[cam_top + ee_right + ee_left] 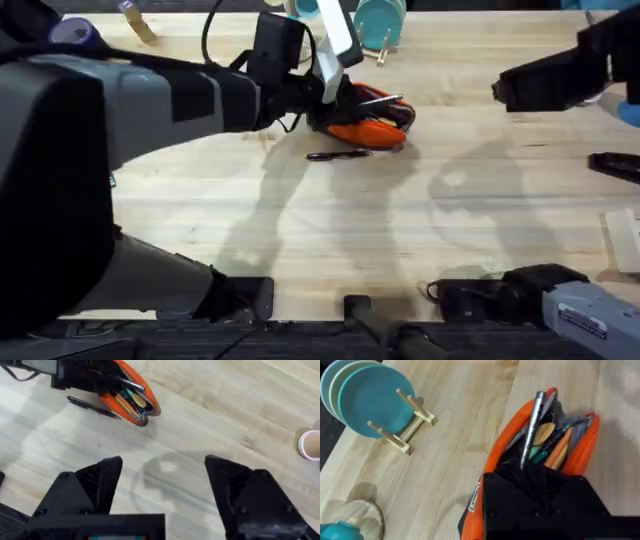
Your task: Unzip the bag, pick up the pens from the table one at a time and place them inside, then zip the bag closed.
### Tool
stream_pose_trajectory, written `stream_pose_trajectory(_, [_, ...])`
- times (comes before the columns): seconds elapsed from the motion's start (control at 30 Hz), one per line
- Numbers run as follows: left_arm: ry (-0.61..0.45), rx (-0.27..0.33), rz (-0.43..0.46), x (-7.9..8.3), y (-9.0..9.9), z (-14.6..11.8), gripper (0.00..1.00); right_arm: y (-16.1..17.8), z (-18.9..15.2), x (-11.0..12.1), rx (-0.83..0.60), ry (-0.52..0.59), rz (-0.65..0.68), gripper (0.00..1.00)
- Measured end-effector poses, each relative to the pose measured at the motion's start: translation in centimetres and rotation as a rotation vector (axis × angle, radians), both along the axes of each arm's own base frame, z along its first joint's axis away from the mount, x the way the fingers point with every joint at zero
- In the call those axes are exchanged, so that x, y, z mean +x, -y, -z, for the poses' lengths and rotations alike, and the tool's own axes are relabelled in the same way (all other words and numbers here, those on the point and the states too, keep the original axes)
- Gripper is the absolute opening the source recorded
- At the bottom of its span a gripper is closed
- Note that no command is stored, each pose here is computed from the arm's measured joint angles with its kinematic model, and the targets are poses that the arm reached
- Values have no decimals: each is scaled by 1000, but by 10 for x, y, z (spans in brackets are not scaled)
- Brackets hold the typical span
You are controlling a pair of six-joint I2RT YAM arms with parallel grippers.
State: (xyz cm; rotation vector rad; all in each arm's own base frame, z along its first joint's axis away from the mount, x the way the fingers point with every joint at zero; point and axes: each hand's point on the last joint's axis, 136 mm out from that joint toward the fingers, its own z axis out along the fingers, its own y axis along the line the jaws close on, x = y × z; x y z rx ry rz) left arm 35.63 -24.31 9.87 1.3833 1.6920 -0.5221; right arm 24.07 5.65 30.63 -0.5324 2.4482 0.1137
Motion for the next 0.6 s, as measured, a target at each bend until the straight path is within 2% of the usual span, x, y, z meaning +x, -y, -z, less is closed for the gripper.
stream_pose_trajectory(0.27, [2,7,-8,1,-1,1,40,0,0,0,0,0,0,997])
stream_pose_trajectory(0.33, [6,10,-9,2,-2,1,87,0,0,0,0,0,0,998])
stream_pose_trajectory(0.47, [11,23,-18,3,-3,2,483,0,0,0,0,0,0,997])
stream_pose_trajectory(0.57, [12,27,-21,4,-4,3,922,0,0,0,0,0,0,997])
stream_pose_trajectory(0.6, [13,30,-25,4,-5,3,974,0,0,0,0,0,0,997])
